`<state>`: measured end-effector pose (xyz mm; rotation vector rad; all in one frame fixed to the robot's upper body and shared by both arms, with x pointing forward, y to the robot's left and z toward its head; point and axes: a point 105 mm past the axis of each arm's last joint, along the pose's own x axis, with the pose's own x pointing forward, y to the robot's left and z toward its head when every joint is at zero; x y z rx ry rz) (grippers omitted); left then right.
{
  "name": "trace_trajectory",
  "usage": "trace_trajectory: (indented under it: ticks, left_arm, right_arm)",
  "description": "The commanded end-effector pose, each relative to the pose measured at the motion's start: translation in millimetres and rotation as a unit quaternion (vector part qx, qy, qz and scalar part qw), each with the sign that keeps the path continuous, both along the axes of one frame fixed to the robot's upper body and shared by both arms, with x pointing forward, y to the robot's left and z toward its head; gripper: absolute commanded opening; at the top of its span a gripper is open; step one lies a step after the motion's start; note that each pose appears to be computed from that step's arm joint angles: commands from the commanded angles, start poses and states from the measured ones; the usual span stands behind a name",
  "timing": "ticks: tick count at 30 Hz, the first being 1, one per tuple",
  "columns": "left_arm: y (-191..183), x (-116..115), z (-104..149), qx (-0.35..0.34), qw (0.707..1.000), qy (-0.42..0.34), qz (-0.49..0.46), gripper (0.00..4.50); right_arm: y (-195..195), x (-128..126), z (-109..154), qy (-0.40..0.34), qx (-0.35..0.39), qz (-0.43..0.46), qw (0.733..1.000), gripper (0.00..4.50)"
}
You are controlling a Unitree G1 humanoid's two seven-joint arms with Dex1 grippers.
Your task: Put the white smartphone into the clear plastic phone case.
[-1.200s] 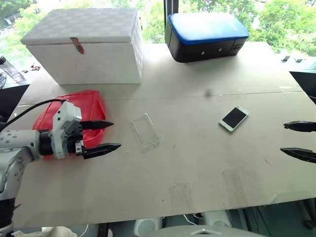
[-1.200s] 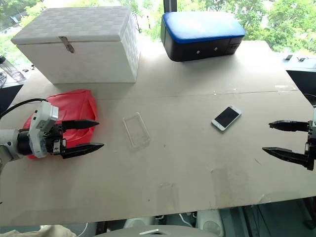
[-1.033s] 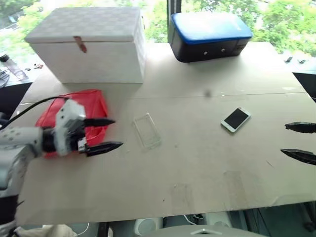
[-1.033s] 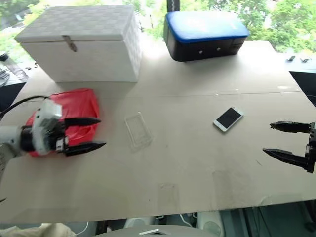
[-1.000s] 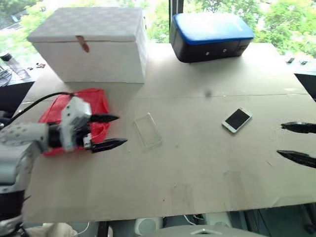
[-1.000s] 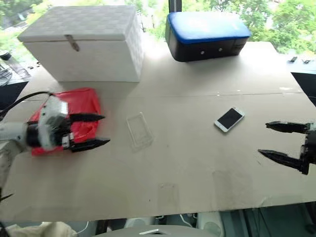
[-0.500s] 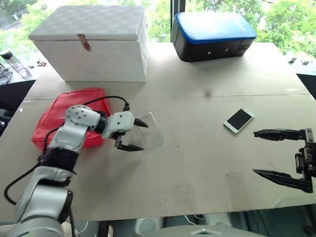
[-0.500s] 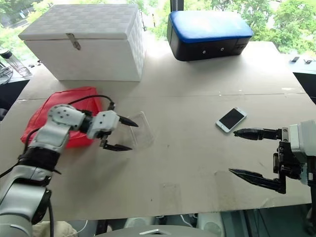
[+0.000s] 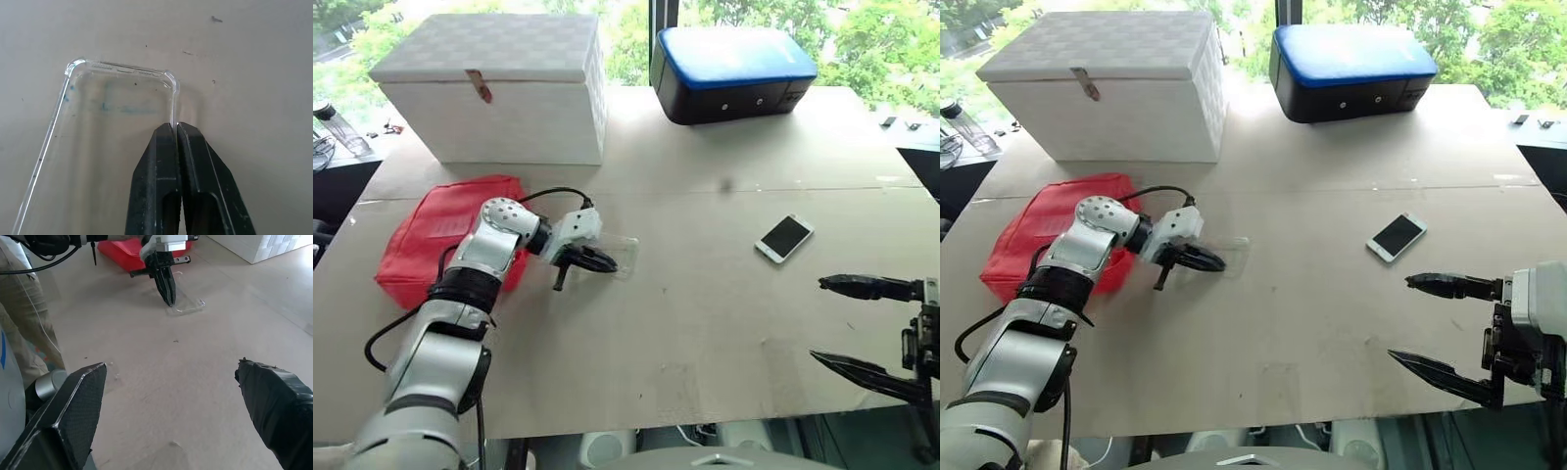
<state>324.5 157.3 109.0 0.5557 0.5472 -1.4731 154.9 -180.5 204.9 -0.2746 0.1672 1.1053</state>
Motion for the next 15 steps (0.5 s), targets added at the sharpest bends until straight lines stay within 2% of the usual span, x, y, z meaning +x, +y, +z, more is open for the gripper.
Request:
trace_trajectory:
  ticks: [1, 4, 11, 14, 15]
  left_arm:
    - [-37.2, -15.7, 12.1, -0.021, 1.000, 0.018, 0.009, 0.03]
    - [-63.1, -28.0, 7.9, -0.019, 1.000, 0.002, 0.015, 0.03]
    - [-94.4, -27.7, -8.9, -0.007, 0.999, -0.031, 0.021, 0.03]
    - [-101.5, -23.8, -6.0, -0.024, 0.999, -0.041, 0.024, 0.86]
    - [-101.0, -21.8, -3.0, -0.034, 0.998, -0.046, 0.030, 1.38]
  right_arm:
    - [2.2, -2.9, 6.2, -0.025, -0.009, -0.002, 1.000, 4.50]
    - [0.9, -2.3, 5.3, -0.026, -0.013, -0.007, 1.000, 4.50]
    - [-3.2, 7.6, 4.8, -0.011, -0.002, -0.030, 0.999, 4.50]
    - [-3.5, 13.6, 7.3, -0.011, 0.011, -0.046, 0.999, 4.50]
    - [-4.9, 19.7, 5.7, -0.025, -0.002, -0.069, 0.997, 4.50]
